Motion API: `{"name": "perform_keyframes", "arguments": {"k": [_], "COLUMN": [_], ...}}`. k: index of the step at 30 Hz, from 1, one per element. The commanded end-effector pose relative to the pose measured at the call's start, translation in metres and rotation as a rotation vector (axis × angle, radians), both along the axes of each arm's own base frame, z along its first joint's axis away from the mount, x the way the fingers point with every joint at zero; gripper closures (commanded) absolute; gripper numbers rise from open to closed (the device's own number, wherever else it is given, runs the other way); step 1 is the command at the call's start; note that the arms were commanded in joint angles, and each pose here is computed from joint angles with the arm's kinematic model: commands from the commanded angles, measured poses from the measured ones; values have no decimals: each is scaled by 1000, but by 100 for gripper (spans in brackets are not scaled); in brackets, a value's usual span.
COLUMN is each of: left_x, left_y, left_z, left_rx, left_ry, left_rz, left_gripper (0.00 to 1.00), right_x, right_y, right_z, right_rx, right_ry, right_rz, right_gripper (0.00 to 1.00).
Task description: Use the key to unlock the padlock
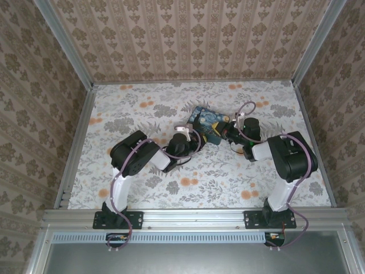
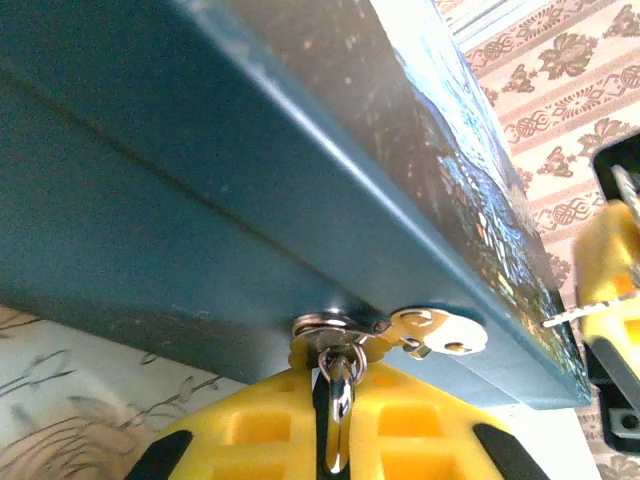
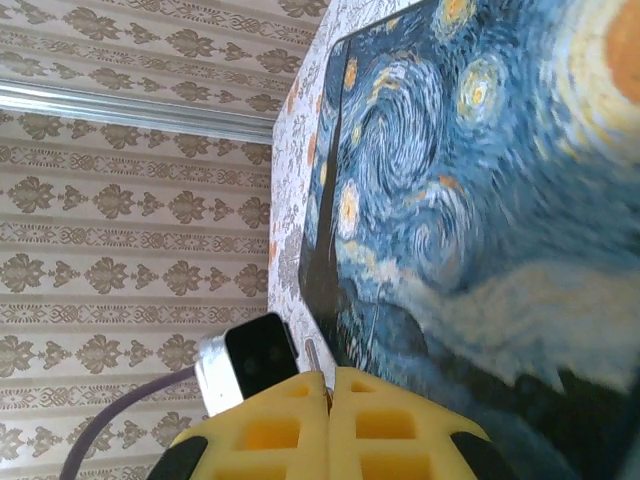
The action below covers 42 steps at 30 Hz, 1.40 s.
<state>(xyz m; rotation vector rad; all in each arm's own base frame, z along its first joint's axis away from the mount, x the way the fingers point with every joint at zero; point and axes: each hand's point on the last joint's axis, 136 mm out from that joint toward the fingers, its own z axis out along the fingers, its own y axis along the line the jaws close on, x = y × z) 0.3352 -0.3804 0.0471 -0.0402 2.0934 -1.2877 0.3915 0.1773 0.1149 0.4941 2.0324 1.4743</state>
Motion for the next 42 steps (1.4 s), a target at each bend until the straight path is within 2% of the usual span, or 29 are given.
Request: {"name": "perform_keyframes", "arguments": {"k": [1, 11, 15, 23, 34, 42], "left_x": [-14, -31, -39, -49, -60, -53], "left_y": [23, 24, 25, 25, 22, 18], "left_z": [-33, -14, -9, 1, 12, 19], "left_rx": [48, -8, -34, -52, -77, -166], "left_ry": [151, 227, 254, 261, 247, 285], "left_rz": [10, -72, -98, -139, -199, -165], "left_gripper": [100, 100, 100, 100, 100, 100], "right_x": [-23, -94, -108, -94, -42, -62], "right_y": [7, 18, 22, 30, 14, 14], "right_z": [10, -16, -31, -39, -29, -30], "right_rx": [-17, -77, -112, -126, -102, -47], "right_ry": [-5, 5, 6, 3, 10, 24], "right_rz": [45, 100, 135, 192, 171, 184], "right_gripper": [100, 100, 100, 100, 100, 100]}}
